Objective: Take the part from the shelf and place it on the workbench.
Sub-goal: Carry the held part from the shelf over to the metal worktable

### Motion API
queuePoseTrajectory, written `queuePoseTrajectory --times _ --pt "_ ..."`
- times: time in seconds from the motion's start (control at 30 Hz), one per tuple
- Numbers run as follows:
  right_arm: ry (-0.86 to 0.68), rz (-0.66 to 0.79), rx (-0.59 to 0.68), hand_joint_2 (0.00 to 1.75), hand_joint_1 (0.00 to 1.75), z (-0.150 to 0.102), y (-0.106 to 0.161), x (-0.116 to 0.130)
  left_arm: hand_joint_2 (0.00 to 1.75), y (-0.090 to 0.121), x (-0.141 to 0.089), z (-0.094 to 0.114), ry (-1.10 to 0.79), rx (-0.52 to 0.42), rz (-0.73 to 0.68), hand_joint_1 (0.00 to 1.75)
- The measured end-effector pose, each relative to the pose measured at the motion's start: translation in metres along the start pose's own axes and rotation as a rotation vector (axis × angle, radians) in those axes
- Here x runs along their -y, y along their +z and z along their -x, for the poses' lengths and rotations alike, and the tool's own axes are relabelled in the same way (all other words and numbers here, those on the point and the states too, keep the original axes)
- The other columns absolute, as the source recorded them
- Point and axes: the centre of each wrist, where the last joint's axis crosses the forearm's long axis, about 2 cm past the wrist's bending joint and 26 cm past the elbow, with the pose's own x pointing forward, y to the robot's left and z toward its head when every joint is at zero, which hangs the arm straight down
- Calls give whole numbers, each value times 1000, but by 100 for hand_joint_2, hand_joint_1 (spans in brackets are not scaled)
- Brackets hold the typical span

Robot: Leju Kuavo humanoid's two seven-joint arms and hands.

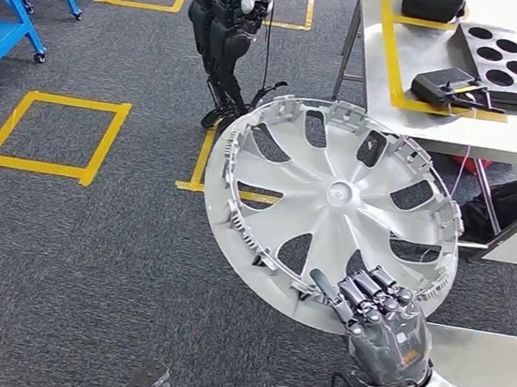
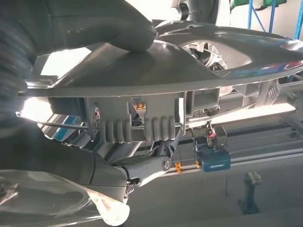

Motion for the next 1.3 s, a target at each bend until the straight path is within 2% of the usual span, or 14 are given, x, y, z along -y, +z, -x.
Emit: queuePoseTrajectory --times 1.3 --pt "9 1 -3 175 175 2 0 1 0 0 1 0 -7 -2 4 0"
